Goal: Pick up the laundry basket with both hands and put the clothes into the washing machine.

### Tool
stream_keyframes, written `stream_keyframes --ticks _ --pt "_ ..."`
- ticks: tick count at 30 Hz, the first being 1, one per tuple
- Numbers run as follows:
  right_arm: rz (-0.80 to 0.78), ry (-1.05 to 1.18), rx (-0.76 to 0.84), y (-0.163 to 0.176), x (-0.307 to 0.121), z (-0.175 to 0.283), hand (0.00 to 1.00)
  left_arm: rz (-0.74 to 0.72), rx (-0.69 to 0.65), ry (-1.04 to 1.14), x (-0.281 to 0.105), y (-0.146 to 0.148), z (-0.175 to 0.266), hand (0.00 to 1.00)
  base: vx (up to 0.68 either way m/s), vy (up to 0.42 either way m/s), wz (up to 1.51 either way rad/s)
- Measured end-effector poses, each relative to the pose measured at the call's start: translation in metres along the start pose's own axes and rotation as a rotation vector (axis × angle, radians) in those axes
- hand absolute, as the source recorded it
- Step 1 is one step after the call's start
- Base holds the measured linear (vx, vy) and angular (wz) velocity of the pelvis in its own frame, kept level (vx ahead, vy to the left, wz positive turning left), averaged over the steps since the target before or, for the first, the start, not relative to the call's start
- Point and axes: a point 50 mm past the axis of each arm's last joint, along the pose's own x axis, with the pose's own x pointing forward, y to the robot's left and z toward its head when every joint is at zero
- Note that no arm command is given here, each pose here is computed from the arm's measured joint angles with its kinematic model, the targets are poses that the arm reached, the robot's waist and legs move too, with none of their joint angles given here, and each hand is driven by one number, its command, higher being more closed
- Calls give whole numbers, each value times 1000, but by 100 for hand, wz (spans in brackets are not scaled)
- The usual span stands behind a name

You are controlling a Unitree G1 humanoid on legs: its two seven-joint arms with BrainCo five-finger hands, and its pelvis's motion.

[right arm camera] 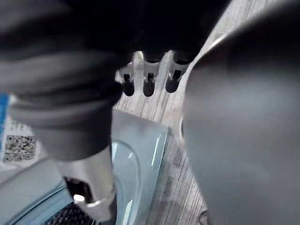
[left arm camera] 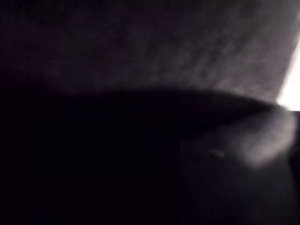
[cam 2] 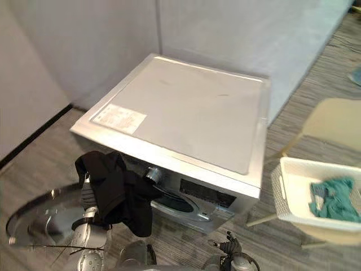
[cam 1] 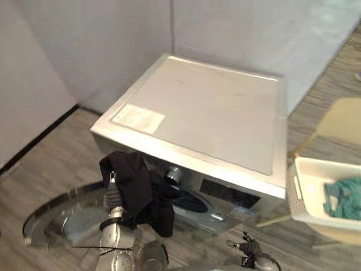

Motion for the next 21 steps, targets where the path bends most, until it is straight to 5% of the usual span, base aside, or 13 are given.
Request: stream_keyframes --ticks 11,17,21 --pt "4 56 -142 -15 11 6 0 175 12 227 -9 40 -49 100 -28 -48 -51" --pt "-13 4 -133 -12 11 19 0 108 15 221 -1 25 -48 100 -57 -24 6" --pt "-11 -217 -147 2 12 82 0 -13 -14 80 25 -7 -19 100 -232 60 12"
